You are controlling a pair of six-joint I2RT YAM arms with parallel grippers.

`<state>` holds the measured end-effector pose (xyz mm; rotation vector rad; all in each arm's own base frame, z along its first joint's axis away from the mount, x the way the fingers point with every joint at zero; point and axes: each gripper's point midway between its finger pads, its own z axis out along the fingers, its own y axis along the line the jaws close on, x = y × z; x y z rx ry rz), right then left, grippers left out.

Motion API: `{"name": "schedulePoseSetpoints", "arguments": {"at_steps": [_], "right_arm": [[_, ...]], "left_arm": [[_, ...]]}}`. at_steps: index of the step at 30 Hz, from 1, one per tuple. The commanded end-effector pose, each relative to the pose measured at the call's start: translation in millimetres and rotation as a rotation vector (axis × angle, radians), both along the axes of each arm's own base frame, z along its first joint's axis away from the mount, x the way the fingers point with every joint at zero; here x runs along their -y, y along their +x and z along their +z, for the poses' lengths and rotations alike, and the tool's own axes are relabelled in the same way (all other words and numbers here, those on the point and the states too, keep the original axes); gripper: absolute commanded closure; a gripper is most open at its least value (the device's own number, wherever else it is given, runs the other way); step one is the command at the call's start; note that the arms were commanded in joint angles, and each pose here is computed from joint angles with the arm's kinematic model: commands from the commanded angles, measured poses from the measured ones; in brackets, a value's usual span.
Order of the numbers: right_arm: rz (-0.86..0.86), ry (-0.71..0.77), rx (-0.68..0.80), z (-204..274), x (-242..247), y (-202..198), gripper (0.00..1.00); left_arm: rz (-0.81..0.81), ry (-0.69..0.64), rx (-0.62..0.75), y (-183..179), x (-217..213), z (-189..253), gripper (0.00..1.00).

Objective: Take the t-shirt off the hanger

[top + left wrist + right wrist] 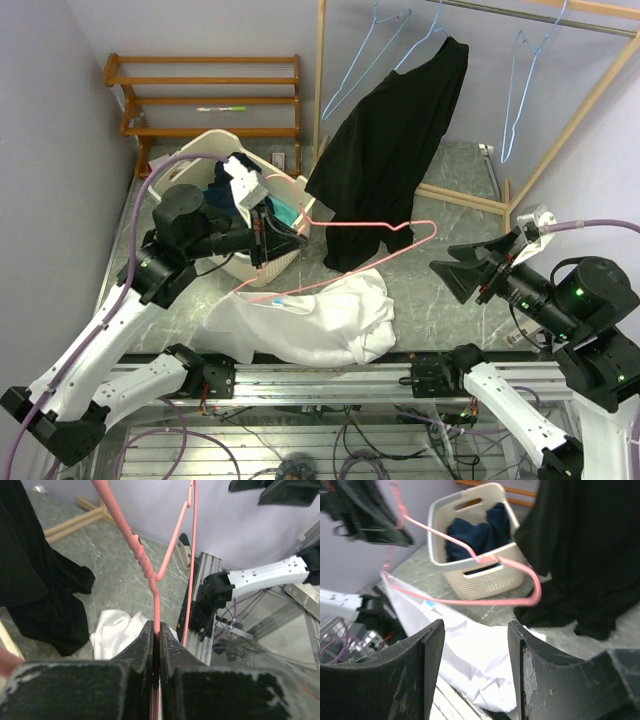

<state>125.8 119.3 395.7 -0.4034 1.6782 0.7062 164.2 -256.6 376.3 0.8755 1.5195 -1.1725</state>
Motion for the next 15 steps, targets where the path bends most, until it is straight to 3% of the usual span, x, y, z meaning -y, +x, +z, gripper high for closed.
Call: {"name": "schedulePoseSetpoints", "arguments": {"at_steps": [1,15], "right_arm": [[0.255,0.028,0.115,34,-33,-21,0.46],[0.565,0.09,0.006,30,-95,17,0.46]], "left_arm": [[-0.15,-0.021,0.026,-16,11,4,0.93],[-0.283,-0.002,0.018,-25,28,-1,0.93]]}}
